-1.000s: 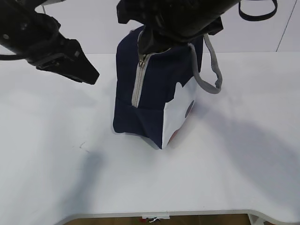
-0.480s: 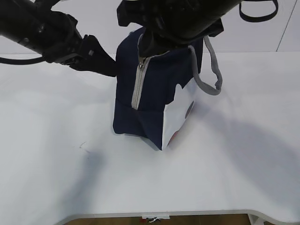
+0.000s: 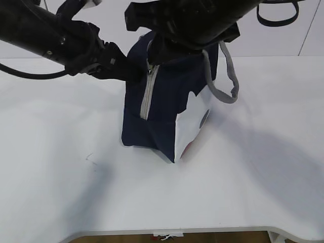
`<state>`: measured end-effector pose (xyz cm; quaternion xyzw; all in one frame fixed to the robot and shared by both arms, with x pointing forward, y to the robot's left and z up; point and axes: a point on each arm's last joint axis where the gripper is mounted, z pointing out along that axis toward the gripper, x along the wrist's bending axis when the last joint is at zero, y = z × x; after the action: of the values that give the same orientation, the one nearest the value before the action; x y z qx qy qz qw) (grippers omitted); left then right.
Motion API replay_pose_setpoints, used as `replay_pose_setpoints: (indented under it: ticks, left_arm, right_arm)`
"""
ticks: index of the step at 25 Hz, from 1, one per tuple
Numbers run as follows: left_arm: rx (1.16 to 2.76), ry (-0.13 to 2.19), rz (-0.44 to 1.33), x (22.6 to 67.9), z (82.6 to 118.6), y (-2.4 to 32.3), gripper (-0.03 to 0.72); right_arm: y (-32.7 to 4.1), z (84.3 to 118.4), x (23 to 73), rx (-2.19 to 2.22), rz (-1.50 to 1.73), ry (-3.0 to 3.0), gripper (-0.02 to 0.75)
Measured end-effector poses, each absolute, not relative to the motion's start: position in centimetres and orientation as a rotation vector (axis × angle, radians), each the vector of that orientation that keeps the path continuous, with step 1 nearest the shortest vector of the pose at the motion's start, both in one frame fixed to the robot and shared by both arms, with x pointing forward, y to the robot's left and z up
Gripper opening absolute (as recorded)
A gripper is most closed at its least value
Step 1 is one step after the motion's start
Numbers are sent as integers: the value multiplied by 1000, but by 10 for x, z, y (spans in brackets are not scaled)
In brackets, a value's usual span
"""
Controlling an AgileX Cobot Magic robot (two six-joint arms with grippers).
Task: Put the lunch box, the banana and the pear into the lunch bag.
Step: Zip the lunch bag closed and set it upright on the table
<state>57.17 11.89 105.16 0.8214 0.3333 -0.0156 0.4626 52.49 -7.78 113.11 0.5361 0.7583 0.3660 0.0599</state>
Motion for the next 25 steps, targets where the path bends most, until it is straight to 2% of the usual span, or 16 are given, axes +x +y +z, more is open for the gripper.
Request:
replay_pose_setpoints:
  ticks: [3, 5, 18, 25]
  left_arm:
    - [2019, 820, -43, 573, 1049, 118, 83]
    - [2023, 818, -44, 573, 1048, 118, 14]
    - [2184, 718, -105, 564, 1039, 125, -2]
    - [2238, 655, -105, 555, 1049, 129, -3]
  right_arm:
    - [-78, 1130, 525, 1620, 1103, 2301, 13]
    - [-78, 1130, 525, 1615, 1103, 2304, 13]
    - [-85, 1140, 533, 1429, 1001, 2270, 13]
    - [-91, 1143, 539, 1324, 922, 2223, 13]
